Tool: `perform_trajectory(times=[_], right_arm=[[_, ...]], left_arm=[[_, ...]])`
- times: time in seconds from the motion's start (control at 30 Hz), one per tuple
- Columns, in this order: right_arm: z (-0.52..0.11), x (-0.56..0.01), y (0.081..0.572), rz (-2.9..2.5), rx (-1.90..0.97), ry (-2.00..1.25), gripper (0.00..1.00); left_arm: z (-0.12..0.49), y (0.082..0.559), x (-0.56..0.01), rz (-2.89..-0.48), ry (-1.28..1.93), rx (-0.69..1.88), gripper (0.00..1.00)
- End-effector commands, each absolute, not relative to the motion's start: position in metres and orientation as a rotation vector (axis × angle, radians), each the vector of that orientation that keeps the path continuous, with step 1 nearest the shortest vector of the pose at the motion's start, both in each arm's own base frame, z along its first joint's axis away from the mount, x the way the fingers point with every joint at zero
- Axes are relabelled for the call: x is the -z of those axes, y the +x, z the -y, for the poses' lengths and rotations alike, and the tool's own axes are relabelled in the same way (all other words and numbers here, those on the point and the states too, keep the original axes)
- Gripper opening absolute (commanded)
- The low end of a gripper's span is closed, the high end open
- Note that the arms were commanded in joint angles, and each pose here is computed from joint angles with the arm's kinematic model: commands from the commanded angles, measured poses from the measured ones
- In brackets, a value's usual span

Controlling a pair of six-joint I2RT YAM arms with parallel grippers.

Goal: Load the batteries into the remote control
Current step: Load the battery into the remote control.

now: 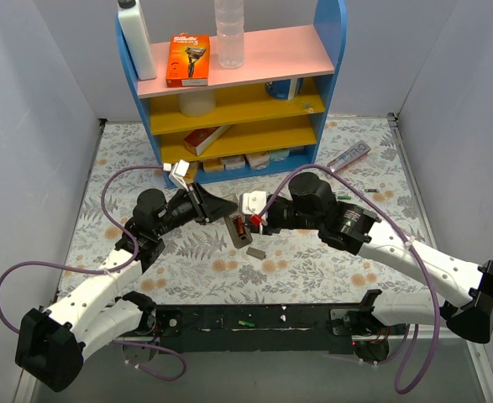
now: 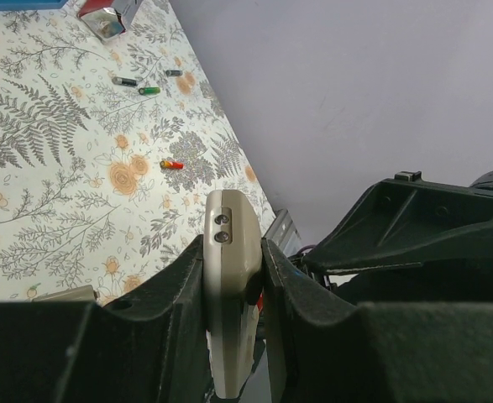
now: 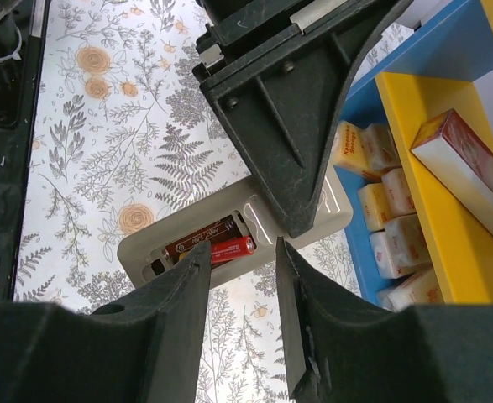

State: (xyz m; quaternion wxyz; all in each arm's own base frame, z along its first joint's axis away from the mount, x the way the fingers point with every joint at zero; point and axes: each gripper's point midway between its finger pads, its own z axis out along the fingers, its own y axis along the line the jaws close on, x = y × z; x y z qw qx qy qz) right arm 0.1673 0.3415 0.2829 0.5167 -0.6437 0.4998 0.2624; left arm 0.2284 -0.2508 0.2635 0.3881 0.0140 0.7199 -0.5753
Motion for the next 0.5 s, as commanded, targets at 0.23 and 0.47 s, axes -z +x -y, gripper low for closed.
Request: perform_trajectory(times=[0.23, 0.47], right_arm=[[-0.352, -0.298, 0.171, -1.157, -0.645, -1.533, 0.41], [-0.355, -0.289, 0.173, -1.181, -0.647, -1.544, 0.35]], left_arm=[[0.253, 0.226, -0.29, -1.765, 0.109, 1.489, 0.0], [0.254, 0.226, -0.29, -1.765, 0.112, 1.493, 0.0]])
